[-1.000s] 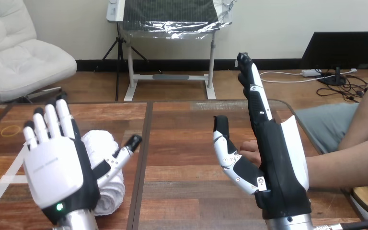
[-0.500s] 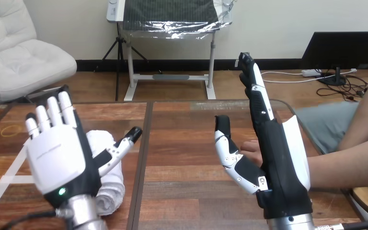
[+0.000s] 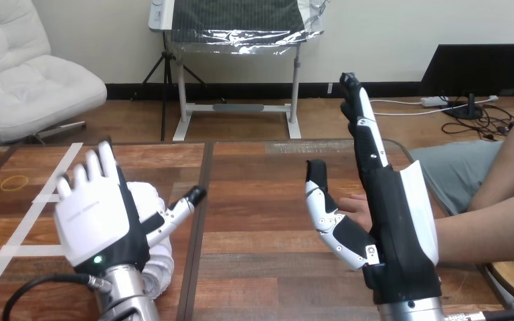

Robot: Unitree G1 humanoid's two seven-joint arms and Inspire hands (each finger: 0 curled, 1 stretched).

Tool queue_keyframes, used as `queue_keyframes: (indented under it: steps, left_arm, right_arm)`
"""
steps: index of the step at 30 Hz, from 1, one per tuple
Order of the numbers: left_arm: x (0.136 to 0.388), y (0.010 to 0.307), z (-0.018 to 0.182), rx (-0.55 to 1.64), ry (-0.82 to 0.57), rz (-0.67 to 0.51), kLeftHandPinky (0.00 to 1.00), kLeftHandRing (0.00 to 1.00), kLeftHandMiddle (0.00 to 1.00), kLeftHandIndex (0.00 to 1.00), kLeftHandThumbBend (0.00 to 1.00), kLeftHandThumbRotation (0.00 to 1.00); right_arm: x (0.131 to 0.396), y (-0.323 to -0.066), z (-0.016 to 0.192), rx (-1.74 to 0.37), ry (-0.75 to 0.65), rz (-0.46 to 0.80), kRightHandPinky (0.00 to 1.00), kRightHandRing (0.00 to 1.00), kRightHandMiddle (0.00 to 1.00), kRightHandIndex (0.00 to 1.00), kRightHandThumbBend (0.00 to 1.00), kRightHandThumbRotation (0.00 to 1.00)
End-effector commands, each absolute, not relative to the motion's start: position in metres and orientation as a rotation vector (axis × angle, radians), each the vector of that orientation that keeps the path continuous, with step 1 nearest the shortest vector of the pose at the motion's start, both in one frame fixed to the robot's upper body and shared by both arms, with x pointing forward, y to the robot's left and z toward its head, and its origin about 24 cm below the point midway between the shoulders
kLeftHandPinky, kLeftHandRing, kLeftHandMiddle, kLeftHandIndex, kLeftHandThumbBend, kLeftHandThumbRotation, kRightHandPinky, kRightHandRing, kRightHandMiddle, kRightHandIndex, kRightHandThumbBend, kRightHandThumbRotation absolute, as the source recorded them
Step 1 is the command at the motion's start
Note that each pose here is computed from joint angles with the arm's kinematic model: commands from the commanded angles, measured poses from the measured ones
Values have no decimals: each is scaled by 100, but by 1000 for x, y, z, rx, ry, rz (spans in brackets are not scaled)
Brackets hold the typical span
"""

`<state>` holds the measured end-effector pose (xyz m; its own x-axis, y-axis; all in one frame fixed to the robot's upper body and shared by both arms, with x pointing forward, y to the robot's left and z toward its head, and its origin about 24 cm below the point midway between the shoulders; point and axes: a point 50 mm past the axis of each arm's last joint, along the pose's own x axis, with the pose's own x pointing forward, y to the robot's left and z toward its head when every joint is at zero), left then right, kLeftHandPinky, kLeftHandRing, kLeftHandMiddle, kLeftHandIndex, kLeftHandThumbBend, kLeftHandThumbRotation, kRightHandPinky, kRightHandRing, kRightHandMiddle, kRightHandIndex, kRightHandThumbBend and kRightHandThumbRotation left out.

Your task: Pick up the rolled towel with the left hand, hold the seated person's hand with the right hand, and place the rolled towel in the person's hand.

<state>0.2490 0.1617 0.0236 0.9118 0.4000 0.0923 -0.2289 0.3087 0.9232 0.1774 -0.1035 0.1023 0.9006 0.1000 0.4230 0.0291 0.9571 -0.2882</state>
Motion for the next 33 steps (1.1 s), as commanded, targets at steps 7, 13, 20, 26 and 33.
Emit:
queue_keyframes:
  steps: [7,13,20,26,33]
  left_arm:
    - [274,158,28,1148,230,345,95,90,93,100,100,100]
    - [281,156,23,1140,314,297,91,88,91,100,100,100]
    - [287,154,19,1106,387,265,83,84,89,100,100,100]
    - [294,153,12,1133,452,252,52,61,70,96,100,100]
    - [299,155,6,1181,511,248,27,39,55,95,100,100]
  right_arm:
    - [181,-104,119,-272,-522,9,100,100,100,100,0,0]
    - [181,-104,119,-267,-523,15,100,100,100,100,0,0]
    - [181,-105,119,-275,-523,13,100,100,100,100,0,0]
    - [180,-107,118,-283,-520,17,100,100,100,100,0,0]
    - [179,-109,118,-302,-517,16,100,100,100,100,0,0]
